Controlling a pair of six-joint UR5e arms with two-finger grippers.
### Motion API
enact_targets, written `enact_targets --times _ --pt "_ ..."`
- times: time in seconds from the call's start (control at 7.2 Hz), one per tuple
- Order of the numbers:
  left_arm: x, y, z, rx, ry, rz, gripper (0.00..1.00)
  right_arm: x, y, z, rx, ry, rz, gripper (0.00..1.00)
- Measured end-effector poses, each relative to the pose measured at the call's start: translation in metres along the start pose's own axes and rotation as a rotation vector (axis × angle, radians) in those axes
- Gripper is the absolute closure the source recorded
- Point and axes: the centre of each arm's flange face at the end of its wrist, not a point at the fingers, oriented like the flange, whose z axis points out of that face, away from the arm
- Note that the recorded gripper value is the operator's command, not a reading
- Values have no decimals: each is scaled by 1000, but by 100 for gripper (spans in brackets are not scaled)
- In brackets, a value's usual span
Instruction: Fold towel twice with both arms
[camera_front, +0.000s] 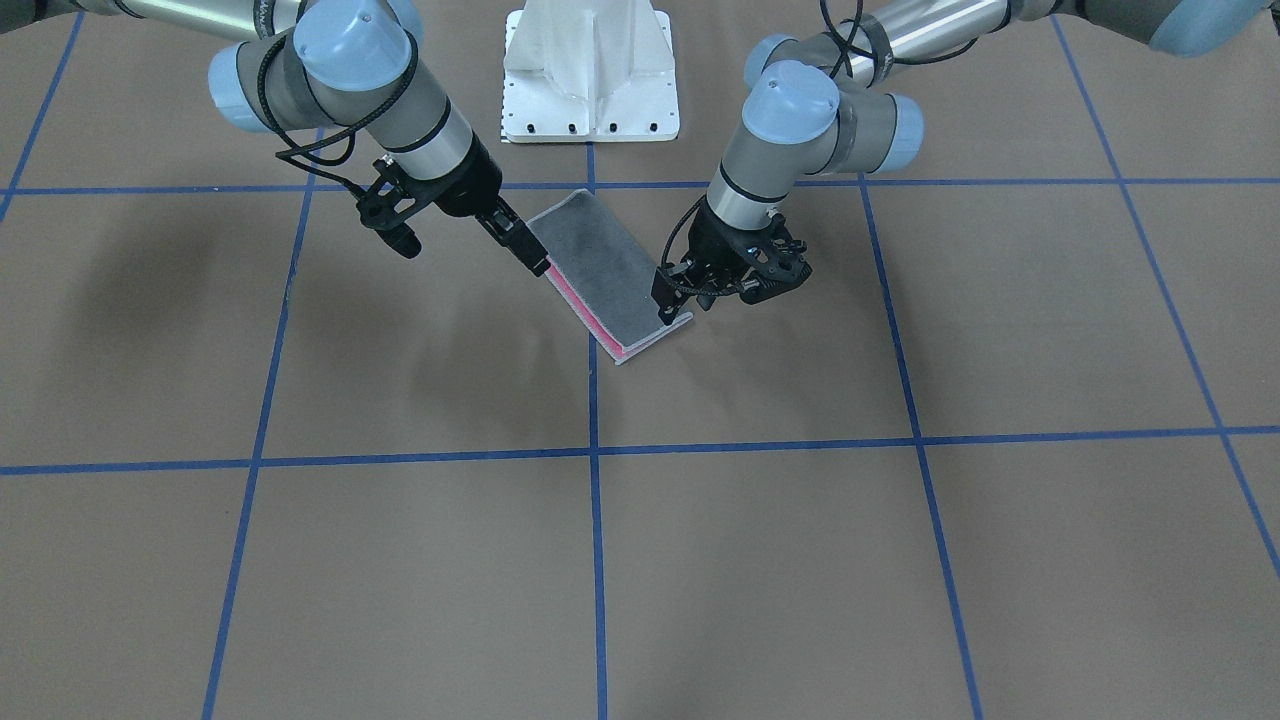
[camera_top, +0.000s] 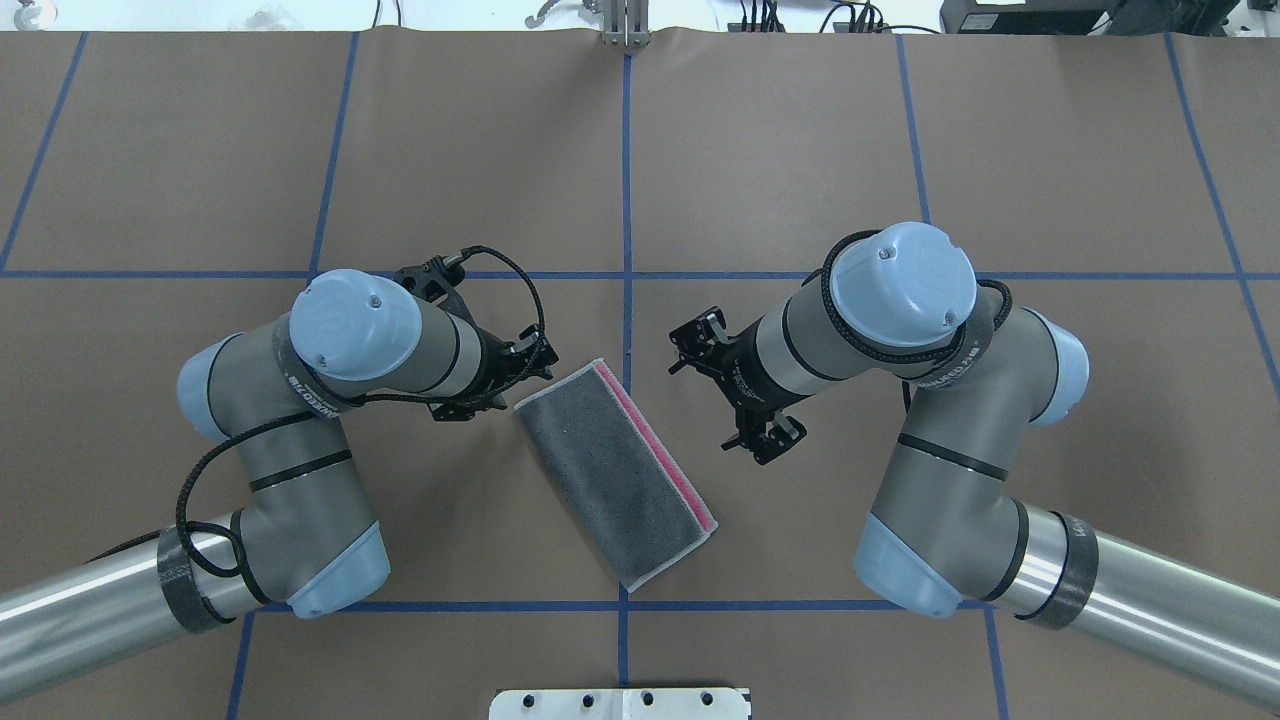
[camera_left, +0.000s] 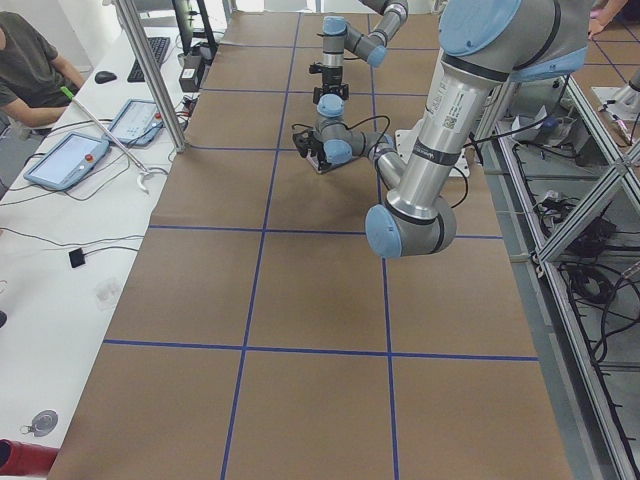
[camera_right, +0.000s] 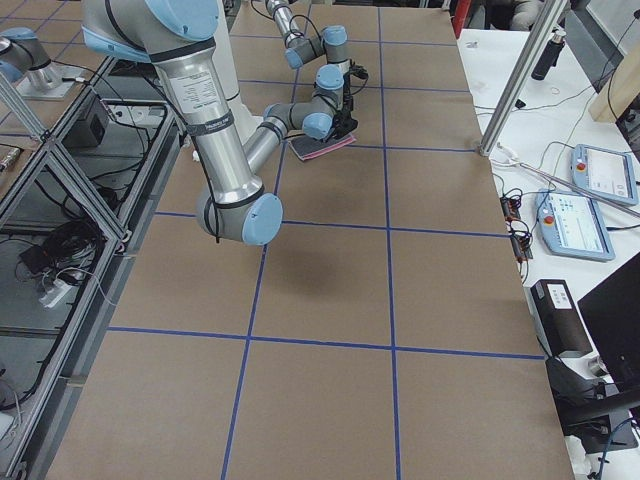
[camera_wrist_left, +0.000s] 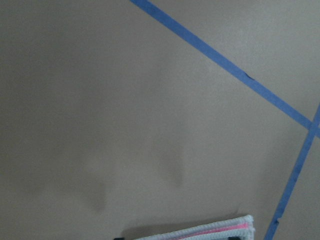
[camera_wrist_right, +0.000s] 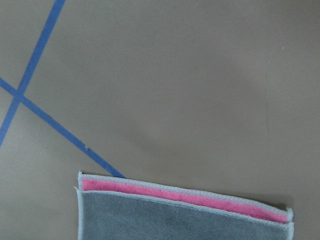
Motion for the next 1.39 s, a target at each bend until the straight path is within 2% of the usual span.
enact_targets --times 0.56,1.39 --pt "-9 48 -1 -65 4 35 54 -11 -26 -4 36 -10 -28 0" --pt "-14 46 10 -59 -17 88 54 -11 -35 1 47 -3 -34 0"
